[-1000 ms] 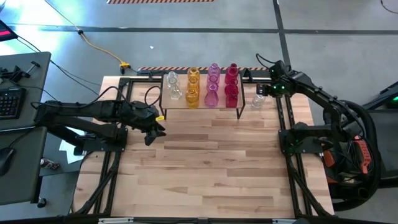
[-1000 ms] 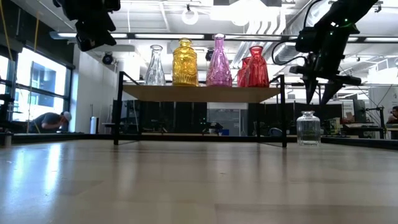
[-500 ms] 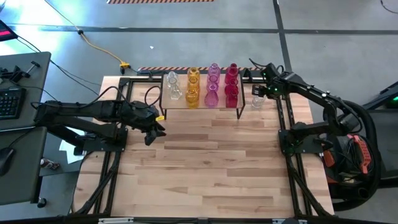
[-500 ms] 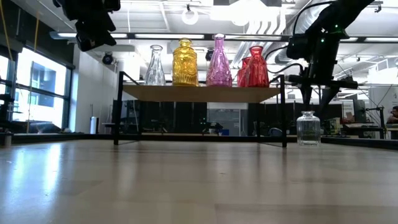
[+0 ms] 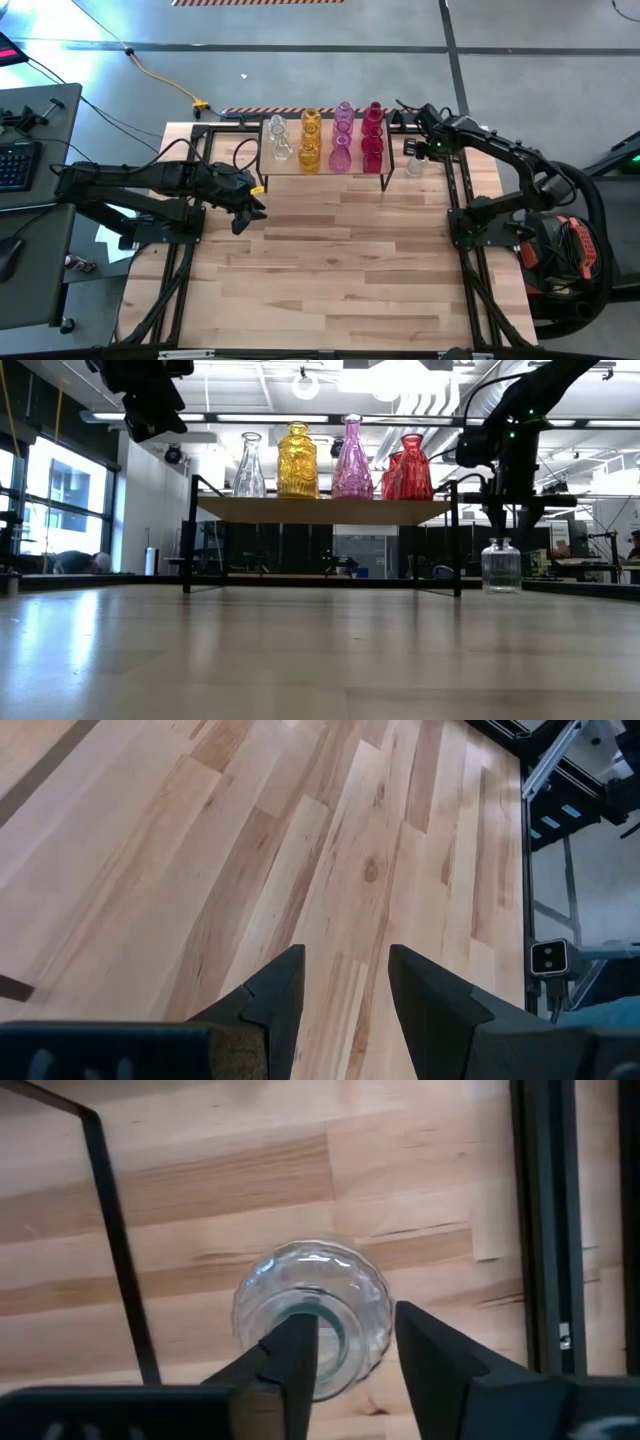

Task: Sort vases onto shelf
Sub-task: Put the transparent vase aligned with the other transparent vases on the shelf

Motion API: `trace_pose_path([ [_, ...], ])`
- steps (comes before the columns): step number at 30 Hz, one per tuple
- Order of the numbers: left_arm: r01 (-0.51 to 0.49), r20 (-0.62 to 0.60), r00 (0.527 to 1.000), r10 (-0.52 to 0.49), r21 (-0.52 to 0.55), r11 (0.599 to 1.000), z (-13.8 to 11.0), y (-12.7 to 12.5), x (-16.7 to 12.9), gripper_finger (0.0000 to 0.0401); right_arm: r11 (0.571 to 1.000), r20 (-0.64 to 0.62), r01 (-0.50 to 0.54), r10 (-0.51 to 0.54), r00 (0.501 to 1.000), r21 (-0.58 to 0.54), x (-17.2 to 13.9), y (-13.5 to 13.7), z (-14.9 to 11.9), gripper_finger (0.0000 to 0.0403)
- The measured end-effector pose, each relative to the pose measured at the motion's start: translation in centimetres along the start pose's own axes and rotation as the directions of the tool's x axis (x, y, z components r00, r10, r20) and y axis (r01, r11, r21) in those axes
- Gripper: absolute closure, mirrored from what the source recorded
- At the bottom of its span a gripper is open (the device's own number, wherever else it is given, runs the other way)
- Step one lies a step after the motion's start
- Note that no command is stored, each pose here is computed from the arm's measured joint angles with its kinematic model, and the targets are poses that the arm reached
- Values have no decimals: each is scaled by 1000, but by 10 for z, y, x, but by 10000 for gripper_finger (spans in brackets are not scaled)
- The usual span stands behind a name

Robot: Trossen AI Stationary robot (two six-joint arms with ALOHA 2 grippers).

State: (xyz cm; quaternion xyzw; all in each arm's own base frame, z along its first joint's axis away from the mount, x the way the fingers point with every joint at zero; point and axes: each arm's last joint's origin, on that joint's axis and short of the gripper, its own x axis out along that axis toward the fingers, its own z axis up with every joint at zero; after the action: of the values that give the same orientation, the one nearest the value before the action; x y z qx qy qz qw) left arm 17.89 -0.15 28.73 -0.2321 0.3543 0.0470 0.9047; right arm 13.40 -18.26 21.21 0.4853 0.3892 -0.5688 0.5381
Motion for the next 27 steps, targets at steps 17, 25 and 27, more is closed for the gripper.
trace_pose_path([
  [17, 0, 0, 1000, 0, -1, 1000, 0, 0, 0, 261, 995, -57, 25, -30, 998, -100, -5, -5, -9, 389],
  [25, -22, -10, 1000, 22, -1, 1000, 1, 1, 5, 261, 991, -96, -18, 5, 995, -131, -20, -14, -19, 397],
  [27, -22, -10, 1000, 22, -1, 1000, 2, 0, 7, 261, 988, -120, -3, -15, 993, -151, -24, -17, -24, 398],
])
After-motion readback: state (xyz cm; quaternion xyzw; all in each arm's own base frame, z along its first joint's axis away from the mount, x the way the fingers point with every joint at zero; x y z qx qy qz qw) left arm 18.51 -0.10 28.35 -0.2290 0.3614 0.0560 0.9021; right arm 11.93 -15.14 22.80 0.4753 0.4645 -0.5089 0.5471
